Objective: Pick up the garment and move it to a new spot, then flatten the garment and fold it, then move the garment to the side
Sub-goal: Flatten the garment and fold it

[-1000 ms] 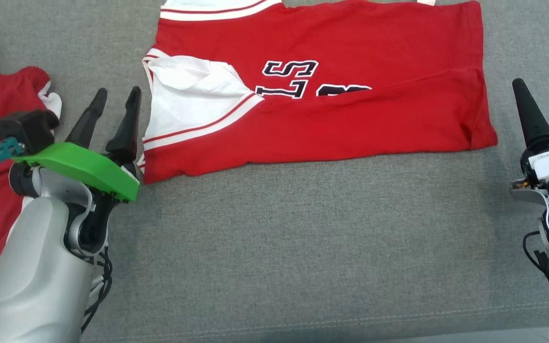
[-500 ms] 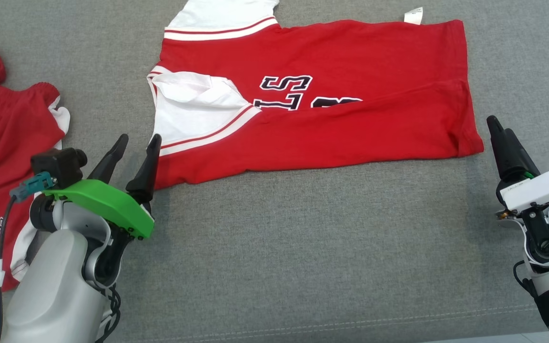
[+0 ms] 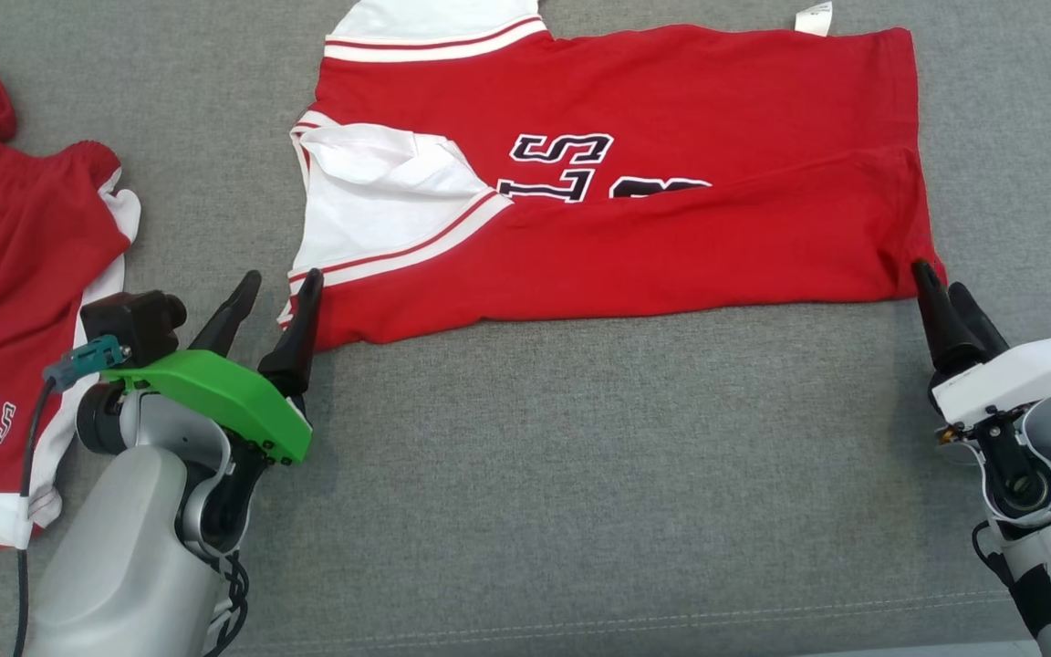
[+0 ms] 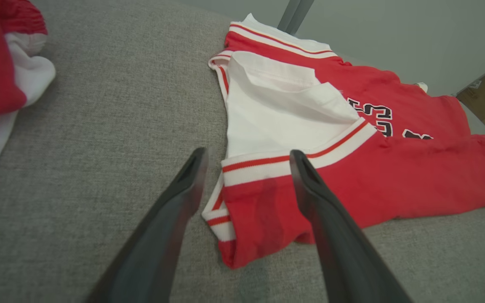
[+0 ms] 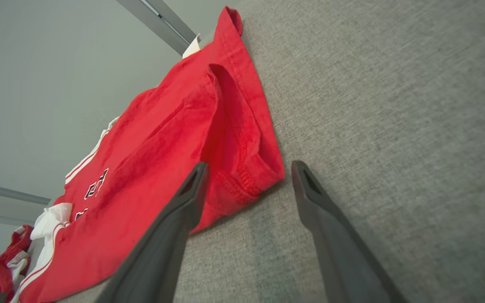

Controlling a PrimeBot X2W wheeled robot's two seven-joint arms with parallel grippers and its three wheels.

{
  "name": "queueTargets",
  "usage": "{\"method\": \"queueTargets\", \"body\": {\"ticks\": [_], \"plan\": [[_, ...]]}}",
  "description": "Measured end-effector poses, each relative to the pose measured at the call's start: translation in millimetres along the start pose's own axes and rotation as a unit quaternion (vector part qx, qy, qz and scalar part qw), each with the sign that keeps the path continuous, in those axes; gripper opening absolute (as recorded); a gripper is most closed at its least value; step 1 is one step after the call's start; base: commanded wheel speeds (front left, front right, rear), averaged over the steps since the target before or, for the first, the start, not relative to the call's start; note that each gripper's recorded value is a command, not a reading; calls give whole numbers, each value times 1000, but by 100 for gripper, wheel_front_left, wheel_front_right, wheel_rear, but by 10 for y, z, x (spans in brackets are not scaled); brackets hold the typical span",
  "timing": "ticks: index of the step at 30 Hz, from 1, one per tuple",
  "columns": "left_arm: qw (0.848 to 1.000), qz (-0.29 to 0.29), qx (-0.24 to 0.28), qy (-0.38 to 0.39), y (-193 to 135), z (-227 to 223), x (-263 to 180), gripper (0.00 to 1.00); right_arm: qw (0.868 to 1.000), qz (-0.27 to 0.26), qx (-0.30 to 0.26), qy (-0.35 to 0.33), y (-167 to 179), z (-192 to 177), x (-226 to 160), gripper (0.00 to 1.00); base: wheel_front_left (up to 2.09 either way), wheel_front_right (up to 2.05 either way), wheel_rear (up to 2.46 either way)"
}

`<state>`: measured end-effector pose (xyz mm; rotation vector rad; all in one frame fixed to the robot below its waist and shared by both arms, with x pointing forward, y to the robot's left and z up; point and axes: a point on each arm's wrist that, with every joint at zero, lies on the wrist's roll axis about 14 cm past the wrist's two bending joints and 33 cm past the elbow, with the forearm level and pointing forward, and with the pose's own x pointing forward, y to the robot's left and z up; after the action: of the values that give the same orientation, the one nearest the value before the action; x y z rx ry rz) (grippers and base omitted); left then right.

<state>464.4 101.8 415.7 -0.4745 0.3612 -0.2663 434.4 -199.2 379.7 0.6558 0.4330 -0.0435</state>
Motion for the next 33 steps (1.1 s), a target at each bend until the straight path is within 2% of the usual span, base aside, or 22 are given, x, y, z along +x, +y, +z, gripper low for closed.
{"method": "queueTargets", "body": {"ticks": [21, 22, 23, 24, 25, 26, 27, 33], "plan": [[997, 21, -4, 79, 94, -395, -56, 100, 1000, 5, -5, 31, 88, -181, 132, 100, 0, 0, 0], [996, 19, -5, 82, 83, -409, -55, 100, 999, 5, -5, 32, 87, -187, 134, 91, 0, 0, 0], [996, 18, -9, 85, 71, -421, -53, 100, 999, 5, -5, 32, 87, -191, 136, 69, 0, 0, 0], [996, 17, -12, 87, 64, -428, -52, 86, 999, 6, -6, 33, 92, -192, 139, 46, 0, 0, 0], [996, 16, -13, 87, 58, -432, -49, 34, 999, 8, -6, 33, 98, -194, 143, 28, 0, 0, 0], [996, 15, -14, 89, 54, -436, -48, 0, 999, 10, -6, 33, 106, -193, 147, 9, 0, 0, 0], [996, 15, -14, 89, 52, -438, -47, 0, 999, 10, -6, 33, 111, -189, 153, 0, 0, 0, 0], [996, 9, -14, 90, 24, -438, -43, 0, 999, 11, -4, 36, 122, -209, 159, 0, 0, 0, 0]]}}
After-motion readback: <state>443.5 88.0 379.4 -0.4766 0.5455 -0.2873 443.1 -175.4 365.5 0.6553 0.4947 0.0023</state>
